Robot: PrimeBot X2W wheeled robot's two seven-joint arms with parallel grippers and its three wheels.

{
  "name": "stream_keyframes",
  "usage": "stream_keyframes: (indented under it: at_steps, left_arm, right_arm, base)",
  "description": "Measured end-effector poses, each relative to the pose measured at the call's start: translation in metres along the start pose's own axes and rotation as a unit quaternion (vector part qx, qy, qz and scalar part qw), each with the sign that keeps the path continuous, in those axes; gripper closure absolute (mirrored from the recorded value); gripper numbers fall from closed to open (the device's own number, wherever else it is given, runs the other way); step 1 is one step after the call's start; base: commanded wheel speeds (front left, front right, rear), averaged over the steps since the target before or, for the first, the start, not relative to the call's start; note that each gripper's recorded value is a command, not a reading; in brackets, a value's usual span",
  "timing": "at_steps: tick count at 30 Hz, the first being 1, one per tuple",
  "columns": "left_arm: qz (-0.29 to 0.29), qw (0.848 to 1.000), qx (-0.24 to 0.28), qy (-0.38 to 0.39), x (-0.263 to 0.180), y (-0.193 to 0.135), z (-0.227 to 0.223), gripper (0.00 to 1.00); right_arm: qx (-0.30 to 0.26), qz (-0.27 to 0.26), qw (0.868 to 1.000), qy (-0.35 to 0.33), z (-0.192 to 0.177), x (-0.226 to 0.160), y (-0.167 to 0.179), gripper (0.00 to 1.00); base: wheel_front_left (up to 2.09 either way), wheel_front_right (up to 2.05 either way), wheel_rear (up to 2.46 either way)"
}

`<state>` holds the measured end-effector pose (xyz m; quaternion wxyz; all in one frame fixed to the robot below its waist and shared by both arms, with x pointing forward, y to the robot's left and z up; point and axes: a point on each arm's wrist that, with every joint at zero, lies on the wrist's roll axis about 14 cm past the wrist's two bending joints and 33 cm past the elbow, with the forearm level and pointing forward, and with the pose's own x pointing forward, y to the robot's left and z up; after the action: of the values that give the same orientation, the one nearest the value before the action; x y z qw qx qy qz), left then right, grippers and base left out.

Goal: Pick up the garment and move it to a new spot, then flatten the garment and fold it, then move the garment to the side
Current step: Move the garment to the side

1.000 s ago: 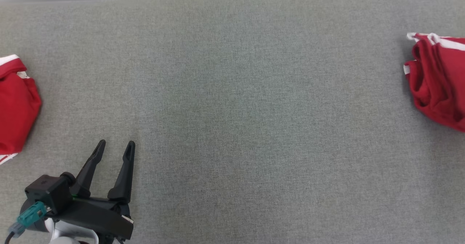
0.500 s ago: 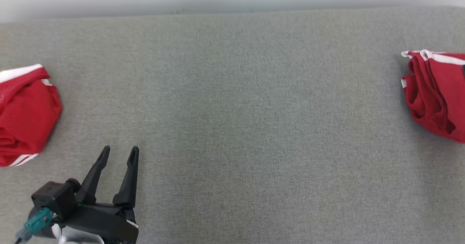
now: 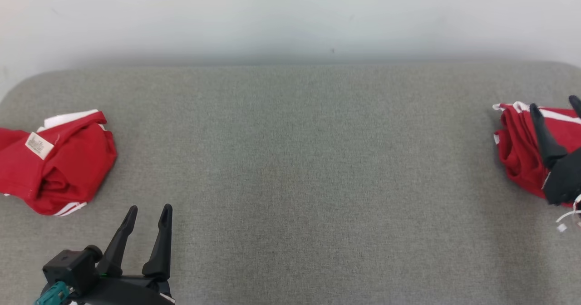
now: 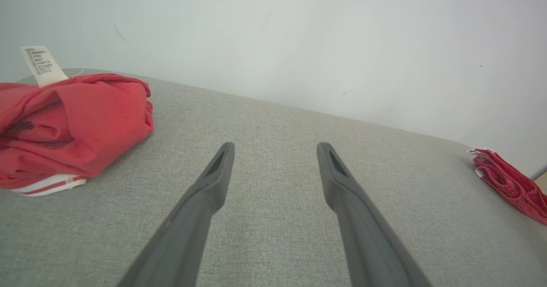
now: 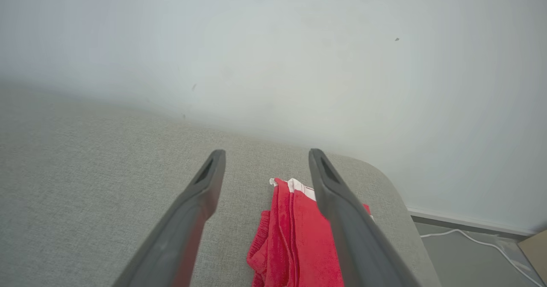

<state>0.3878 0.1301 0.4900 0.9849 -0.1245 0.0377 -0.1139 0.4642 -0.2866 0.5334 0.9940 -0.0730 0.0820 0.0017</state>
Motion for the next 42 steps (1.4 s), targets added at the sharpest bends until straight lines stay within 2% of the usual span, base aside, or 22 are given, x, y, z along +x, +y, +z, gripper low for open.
stream_keyframes:
  at_steps: [6,13,27,42]
  left_arm:
    - [0.007,1.0,0.009,-0.027,-0.012,0.0,0.017,0.0]
    - [0.023,0.998,0.017,-0.048,-0.022,0.005,0.029,0.0]
    - [0.064,0.996,0.022,-0.064,-0.039,0.024,0.036,0.0]
    - [0.079,0.995,0.006,-0.067,-0.051,0.03,0.034,0.0]
  right_arm:
    - [0.055,0.014,0.996,-0.07,0.021,-0.021,0.028,0.0]
    - [0.113,0.023,0.988,-0.104,0.021,-0.043,0.056,0.0]
    - [0.179,0.033,0.979,-0.086,-0.009,-0.071,0.098,0.0]
    - [0.224,0.032,0.972,-0.063,-0.038,-0.098,0.108,0.0]
  base:
    - [0.0,0.0,0.0]
    - [0.0,0.0,0.0]
    - [0.0,0.0,0.0]
    - [0.0,0.0,0.0]
